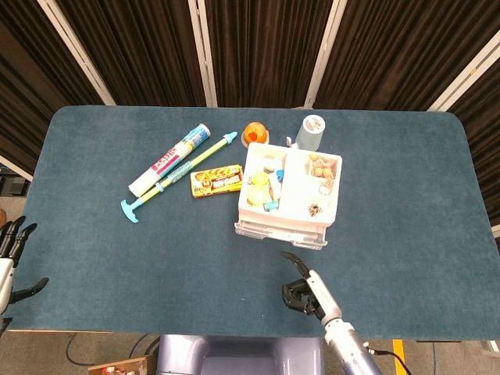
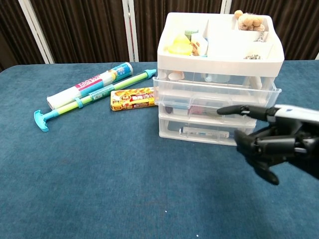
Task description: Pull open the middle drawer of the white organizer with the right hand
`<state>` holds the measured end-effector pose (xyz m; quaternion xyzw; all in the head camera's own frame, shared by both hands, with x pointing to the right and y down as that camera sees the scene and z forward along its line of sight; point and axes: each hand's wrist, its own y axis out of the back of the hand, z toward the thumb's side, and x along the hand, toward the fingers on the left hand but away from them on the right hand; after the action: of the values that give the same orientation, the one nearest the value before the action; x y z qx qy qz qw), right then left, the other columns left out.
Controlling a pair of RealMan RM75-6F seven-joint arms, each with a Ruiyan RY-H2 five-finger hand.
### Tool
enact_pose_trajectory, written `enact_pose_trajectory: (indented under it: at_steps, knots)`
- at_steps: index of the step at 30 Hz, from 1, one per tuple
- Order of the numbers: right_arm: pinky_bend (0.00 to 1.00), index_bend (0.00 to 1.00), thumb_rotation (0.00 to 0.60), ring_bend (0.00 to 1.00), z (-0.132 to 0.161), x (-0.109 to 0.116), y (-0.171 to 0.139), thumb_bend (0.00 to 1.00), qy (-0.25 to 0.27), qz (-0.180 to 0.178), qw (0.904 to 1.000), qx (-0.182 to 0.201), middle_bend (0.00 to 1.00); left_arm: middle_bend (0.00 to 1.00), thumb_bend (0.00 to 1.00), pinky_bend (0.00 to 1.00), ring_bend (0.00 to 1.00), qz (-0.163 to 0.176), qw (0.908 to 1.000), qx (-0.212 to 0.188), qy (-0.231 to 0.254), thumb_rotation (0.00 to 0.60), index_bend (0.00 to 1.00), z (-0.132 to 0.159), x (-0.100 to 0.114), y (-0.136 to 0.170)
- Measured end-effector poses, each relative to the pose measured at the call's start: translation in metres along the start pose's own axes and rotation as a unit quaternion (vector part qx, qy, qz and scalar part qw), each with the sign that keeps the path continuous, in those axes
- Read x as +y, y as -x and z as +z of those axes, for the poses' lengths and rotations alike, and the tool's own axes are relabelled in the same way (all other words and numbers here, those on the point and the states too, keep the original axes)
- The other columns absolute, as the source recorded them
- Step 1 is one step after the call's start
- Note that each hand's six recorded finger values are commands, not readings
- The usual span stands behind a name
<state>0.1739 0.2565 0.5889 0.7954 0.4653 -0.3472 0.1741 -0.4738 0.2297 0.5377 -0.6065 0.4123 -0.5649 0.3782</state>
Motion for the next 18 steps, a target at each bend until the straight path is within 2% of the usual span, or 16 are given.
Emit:
enact_pose_trajectory:
  at_steps: [4,10,15,18]
  knots:
    - [0.78,0.15,0.6,0.79,0.011,0.013,-0.008,0.62,-0.071,-0.035,0.9963,0.034,0.9,0.0,0.03,0.16,0.01,0.0,1.0,0.0,-0.001,0.6,0.09,0.0,0.0,0.0]
    - [0.78,0.15,0.6,0.79,0.022,0.019,-0.015,0.62,-0.132,-0.055,0.9878,0.061,0.9,0.01,0.03,0.16,0.01,-0.002,1.0,0.002,-0.001,0.6,0.09,0.0,-0.002,-0.001]
    - [0.78,0.14,0.6,0.79,0.027,0.021,-0.014,0.62,-0.182,-0.067,0.9785,0.071,0.9,0.01,0.03,0.16,0.01,0.0,1.0,0.001,-0.001,0.6,0.09,0.001,-0.001,0.0]
    - [0.78,0.13,0.6,0.79,0.029,0.022,-0.011,0.62,-0.224,-0.073,0.9694,0.071,0.9,0.01,0.03,0.16,0.01,-0.001,1.0,0.002,0.0,0.6,0.09,0.0,-0.001,0.0]
